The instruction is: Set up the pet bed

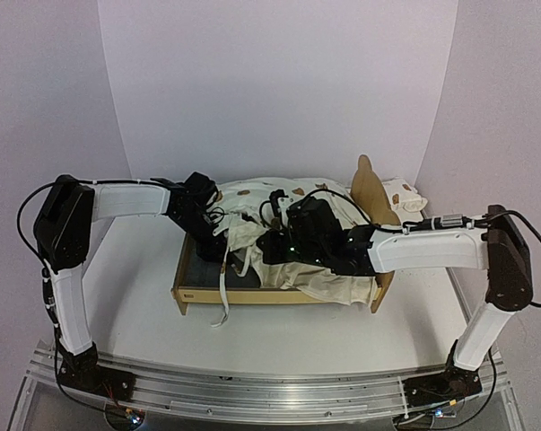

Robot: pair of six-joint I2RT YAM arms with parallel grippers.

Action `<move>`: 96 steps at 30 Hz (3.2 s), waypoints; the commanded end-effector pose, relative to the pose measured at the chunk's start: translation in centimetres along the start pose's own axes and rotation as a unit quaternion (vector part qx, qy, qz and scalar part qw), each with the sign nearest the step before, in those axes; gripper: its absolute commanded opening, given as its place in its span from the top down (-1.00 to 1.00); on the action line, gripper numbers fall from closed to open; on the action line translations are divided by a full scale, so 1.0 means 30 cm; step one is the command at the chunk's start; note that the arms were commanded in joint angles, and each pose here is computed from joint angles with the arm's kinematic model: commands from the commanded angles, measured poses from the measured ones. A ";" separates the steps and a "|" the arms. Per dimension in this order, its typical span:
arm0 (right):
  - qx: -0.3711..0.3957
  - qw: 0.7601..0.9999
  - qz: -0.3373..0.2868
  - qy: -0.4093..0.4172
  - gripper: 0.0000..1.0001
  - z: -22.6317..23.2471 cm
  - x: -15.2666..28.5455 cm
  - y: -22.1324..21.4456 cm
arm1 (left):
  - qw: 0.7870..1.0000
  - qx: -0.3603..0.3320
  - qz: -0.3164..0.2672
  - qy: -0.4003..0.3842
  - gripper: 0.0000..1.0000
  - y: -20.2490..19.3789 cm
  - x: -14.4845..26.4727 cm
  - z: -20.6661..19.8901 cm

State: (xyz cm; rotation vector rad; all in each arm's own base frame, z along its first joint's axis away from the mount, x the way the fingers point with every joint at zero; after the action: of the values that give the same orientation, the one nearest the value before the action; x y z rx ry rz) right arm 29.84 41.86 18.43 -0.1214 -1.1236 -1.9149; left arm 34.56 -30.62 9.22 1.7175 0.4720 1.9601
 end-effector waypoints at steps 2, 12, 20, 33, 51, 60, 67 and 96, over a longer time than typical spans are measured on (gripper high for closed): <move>0.003 0.999 -0.033 0.013 1.00 0.026 0.025 0.068 | 1.000 -0.015 -0.002 -0.004 0.36 0.010 -0.028 0.000; 0.014 0.999 -0.041 0.014 1.00 0.029 0.029 0.097 | 0.999 0.008 0.035 -0.016 0.92 -0.030 0.097 -0.083; 0.019 0.999 -0.040 0.016 1.00 0.029 0.029 0.106 | 0.997 0.041 0.033 -0.052 1.00 -0.013 0.207 -0.203; -0.006 0.999 -0.016 0.029 1.00 0.047 0.000 0.077 | 0.993 -0.016 0.059 -0.102 1.00 -0.029 0.162 -0.388; -0.045 0.998 0.044 -0.018 0.65 -0.006 0.043 -0.042 | 0.981 -0.077 0.064 -0.163 1.00 -0.071 0.069 -0.481; -0.016 0.997 0.028 -0.076 0.30 -0.056 0.189 0.019 | 0.978 -0.085 0.118 -0.151 1.00 -0.177 -0.035 -0.437; -0.013 0.996 0.022 -0.088 0.30 -0.076 0.234 0.028 | 0.987 0.026 0.025 -0.158 1.00 -0.041 0.070 -0.295; -0.025 0.992 0.105 -0.058 0.25 0.012 0.116 -0.132 | 0.991 -0.032 0.076 -0.103 0.99 -0.094 0.036 -0.358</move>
State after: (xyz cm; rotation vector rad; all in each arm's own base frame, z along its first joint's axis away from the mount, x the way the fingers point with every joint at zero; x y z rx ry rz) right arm 25.30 38.74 17.16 -0.3852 -1.1585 -1.7781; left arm 23.91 -27.03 8.95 1.9086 0.2690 1.8467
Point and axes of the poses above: each gripper's point midway between its finger pads, its own x axis back along the fingers, its own z axis along the line the jaws close on, y = z × x, the point moved 1 cm from there along x, back along the fingers, and after that the axes turned 15 degrees about -x, right-handed, at the moved point
